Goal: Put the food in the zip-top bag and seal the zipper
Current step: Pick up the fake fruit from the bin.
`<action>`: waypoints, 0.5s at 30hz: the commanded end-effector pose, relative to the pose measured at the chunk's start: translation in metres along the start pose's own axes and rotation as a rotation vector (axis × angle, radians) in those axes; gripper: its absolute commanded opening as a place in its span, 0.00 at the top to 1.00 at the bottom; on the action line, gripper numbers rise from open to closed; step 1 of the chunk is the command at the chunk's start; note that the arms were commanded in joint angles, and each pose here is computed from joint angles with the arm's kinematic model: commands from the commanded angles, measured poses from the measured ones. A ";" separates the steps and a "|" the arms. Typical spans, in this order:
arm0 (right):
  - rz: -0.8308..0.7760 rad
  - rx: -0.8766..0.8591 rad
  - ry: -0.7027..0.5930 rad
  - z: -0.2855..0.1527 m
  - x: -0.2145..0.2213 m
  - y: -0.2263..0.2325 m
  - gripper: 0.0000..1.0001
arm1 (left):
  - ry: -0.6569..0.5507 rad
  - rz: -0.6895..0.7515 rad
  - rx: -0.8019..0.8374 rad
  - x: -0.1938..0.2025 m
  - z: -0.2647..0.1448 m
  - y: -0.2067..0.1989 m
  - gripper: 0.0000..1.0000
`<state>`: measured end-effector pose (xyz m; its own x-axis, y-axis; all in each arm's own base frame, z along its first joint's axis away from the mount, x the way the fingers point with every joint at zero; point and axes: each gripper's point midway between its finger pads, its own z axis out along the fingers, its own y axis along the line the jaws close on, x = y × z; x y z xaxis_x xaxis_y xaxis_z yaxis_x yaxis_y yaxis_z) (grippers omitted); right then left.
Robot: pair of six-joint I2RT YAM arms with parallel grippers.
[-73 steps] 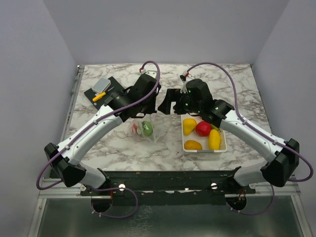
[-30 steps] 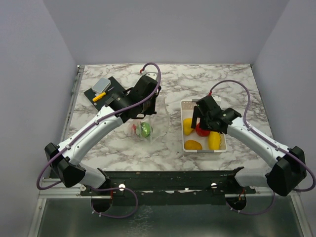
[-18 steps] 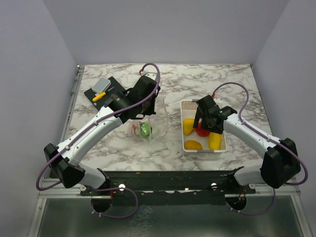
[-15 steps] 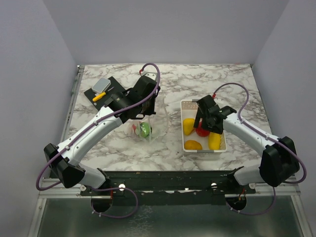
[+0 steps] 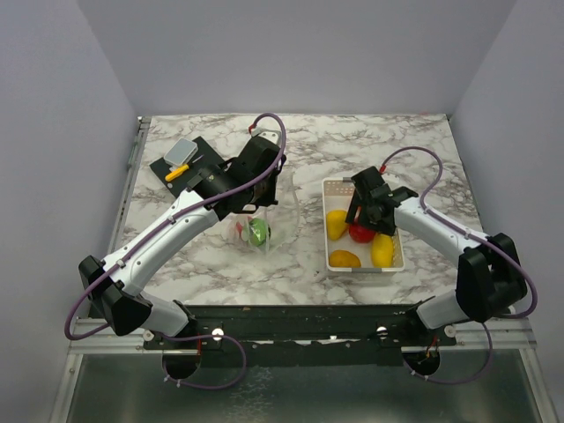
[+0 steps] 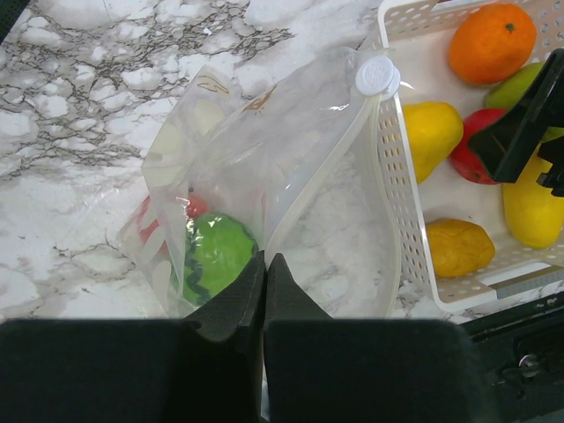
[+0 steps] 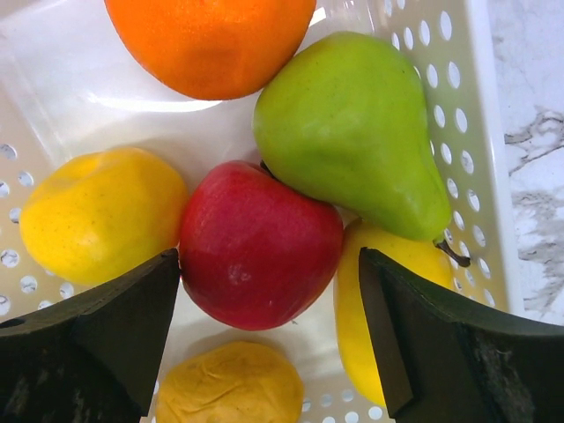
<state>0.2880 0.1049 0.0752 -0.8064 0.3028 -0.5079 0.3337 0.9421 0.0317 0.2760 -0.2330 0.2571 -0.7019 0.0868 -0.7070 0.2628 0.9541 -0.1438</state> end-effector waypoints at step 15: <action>0.013 0.006 0.011 0.016 0.006 -0.001 0.36 | -0.017 0.012 -0.020 -0.004 0.003 0.007 1.00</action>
<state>0.2941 0.1063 0.0651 -0.8060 0.3057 -0.5069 0.3362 0.9412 0.0331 0.2781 -0.2312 0.2574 -0.6979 0.0916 -0.7103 0.2650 0.9544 -0.1372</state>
